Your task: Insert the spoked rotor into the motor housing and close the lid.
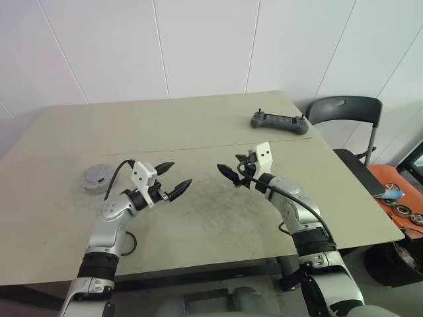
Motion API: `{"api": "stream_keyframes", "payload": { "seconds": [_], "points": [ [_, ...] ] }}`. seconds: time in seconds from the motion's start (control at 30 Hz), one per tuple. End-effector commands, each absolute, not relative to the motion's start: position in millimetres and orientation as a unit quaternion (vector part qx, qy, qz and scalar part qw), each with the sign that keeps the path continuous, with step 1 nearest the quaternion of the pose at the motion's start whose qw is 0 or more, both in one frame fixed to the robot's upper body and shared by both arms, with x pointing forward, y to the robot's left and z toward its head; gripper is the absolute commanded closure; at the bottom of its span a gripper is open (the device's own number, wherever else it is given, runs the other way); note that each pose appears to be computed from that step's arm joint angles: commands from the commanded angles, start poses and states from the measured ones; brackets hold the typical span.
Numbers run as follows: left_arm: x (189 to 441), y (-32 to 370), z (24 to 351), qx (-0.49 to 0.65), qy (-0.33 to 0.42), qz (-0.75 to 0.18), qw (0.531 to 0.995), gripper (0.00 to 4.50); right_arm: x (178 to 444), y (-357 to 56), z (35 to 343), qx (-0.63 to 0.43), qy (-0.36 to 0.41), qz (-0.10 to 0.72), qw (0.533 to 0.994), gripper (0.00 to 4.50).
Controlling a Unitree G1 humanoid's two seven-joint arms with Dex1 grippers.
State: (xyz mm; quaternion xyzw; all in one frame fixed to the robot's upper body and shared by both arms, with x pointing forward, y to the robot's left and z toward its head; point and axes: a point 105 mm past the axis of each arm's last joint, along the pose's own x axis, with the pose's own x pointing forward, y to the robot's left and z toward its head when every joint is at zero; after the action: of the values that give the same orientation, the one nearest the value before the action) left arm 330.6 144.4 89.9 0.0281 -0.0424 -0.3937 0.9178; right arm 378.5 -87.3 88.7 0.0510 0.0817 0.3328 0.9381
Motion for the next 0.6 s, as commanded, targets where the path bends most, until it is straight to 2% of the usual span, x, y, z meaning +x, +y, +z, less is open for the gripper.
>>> {"api": "stream_keyframes", "payload": {
  "seconds": [0.03,0.6],
  "points": [
    [328.5,146.3,107.2,0.036,-0.071,-0.391,0.917,0.0,383.5,-83.9,111.4,0.039,0.043,0.34,0.939,0.04],
    [320.7,142.9,105.7,0.036,-0.067,-0.393,0.917,0.0,381.0,-79.6,108.2,0.036,0.047,0.346,0.936,0.04]
  ]
}}
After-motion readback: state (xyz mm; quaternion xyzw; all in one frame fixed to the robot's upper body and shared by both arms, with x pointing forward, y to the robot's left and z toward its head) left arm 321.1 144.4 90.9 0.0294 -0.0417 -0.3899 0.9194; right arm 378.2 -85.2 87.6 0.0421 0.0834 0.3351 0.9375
